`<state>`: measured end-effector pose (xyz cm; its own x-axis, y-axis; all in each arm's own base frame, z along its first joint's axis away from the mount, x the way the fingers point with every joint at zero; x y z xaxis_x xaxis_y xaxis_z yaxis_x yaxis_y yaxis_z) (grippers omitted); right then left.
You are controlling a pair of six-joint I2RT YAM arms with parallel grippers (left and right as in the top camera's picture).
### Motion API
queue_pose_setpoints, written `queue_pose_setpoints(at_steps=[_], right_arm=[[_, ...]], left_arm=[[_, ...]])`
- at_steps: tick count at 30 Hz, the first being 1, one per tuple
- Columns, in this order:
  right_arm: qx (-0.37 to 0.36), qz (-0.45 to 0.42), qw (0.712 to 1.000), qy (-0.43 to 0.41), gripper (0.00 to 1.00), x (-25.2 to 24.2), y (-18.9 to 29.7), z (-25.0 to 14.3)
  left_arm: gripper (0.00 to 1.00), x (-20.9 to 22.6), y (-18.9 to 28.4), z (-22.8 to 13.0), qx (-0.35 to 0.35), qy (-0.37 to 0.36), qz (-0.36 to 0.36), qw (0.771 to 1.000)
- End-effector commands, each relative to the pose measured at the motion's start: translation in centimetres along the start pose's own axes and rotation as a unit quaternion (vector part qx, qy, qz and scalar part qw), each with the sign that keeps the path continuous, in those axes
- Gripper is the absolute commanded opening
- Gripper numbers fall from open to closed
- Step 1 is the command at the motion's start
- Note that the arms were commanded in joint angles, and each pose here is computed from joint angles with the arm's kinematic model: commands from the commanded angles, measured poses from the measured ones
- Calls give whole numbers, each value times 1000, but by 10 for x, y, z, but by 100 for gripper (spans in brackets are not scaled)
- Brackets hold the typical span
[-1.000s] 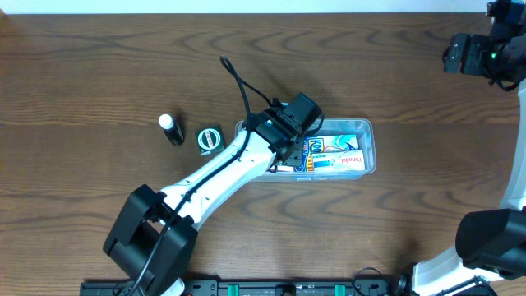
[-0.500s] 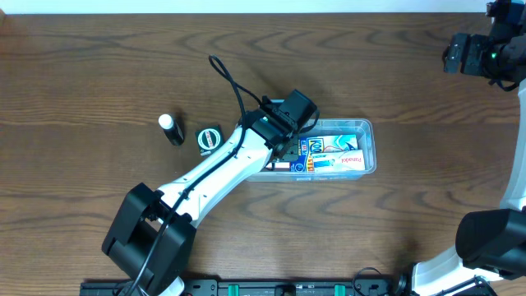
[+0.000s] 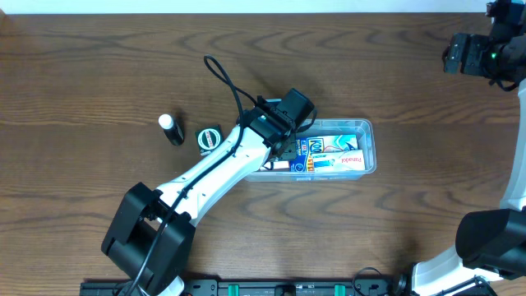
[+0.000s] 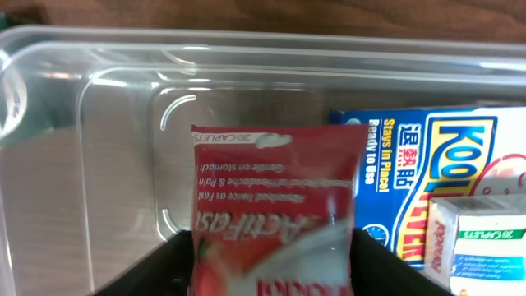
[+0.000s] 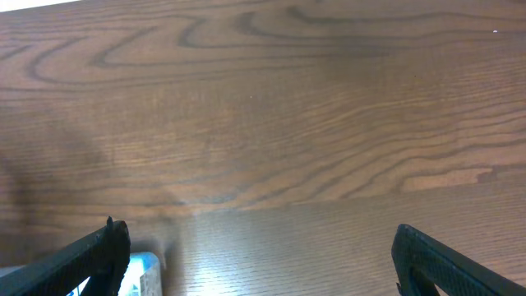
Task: Pack container
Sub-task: 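Lower the Panadol box into the container's left end and release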
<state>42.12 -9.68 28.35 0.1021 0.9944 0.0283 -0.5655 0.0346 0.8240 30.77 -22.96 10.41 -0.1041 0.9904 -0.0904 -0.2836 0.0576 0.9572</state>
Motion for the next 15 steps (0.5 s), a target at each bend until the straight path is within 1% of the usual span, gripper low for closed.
queue_pose_setpoints(at_steps=[1,4,13,15], right_arm=[[-8,-3,1000,-10,99,-3,6,3],[-8,-3,1000,-10,99,-3,6,3],[-8,-3,1000,-10,99,-3,6,3],[-8,-3,1000,-10,99,-3,6,3]], left_arm=[[69,3,-2,2,-3,8,9,1000],[70,3,-2,2,-3,8,9,1000],[72,-1,-2,6,-12,10,0,1000],[72,-2,0,8,-15,-2,-4,1000]])
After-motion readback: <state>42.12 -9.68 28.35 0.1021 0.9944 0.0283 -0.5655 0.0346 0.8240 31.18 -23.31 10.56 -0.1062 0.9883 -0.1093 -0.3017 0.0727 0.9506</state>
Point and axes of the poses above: each gripper's point midway between its finger pads, its own y axis back along the fingers, its own x axis along the line the jaws close on, z = x × y, the point moved 2 cm from there along y, back along the fingers, and after that the axes turned 4 degrees about y, right-handed, at the moved point
